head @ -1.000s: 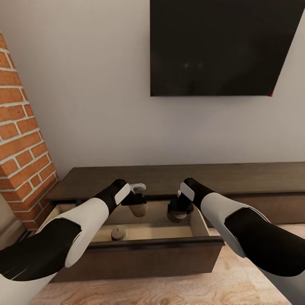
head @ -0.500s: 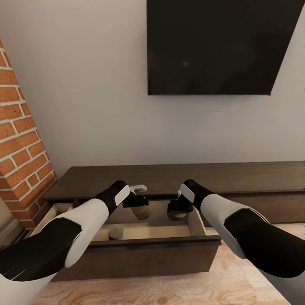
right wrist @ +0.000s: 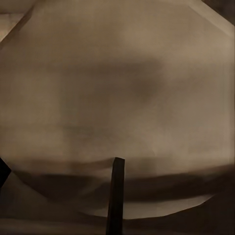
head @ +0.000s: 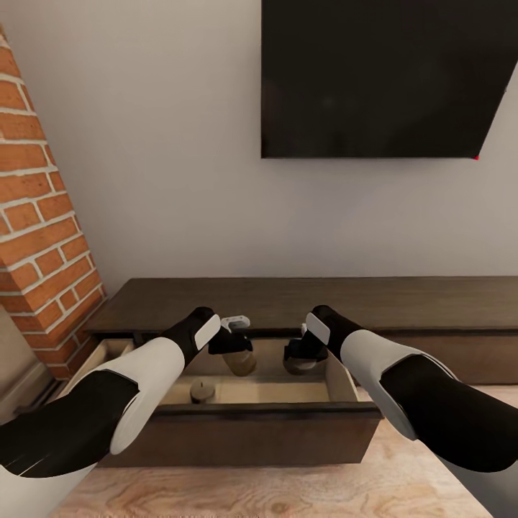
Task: Place each of the two pumpkins and all three candles from the living room inside a cabinet in the living room (use any cabinet), then make sure every cabinet is closed, and position the cauldron so it is next to a table in the living room.
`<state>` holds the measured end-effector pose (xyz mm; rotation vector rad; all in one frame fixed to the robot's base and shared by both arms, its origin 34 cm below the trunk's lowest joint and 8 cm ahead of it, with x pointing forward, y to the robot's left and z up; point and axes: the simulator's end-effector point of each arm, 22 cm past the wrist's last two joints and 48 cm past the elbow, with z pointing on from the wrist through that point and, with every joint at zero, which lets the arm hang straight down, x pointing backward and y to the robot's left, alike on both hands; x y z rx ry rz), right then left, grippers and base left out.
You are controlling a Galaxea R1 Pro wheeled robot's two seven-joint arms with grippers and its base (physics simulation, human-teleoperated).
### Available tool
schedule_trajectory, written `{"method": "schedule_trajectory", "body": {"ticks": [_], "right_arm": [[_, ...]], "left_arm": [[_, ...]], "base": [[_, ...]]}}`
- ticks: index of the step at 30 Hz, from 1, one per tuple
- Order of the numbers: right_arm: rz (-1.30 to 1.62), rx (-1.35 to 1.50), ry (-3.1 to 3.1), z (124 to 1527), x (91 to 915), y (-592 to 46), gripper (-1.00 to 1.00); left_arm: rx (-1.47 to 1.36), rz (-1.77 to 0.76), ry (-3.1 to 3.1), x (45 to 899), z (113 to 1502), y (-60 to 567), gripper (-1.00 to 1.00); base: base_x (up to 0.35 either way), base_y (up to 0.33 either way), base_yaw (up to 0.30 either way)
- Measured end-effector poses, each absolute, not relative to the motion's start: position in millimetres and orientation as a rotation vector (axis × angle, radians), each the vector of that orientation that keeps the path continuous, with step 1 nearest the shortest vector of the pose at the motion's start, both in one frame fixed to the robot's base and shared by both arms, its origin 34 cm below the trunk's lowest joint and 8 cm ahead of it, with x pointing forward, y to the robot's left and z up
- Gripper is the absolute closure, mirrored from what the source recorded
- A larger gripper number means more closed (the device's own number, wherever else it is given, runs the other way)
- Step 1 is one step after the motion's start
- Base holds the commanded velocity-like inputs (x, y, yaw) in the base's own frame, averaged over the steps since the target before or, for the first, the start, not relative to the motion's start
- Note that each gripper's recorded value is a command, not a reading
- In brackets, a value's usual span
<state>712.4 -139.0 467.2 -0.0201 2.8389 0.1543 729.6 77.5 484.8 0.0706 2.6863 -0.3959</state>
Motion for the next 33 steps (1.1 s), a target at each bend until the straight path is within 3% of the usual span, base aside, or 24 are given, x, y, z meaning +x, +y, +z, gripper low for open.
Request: {"method": "schedule_trajectory", "body": {"ticks": [33], "right_arm": [[0.163,0.006,2.956,362.8,706.0,-137.9,1.00]], "left_arm": [[0.037,-0.424,2.843,717.9,377.9,76.7,1.00]], "base": [[0.000,0.000,0.007]]}}
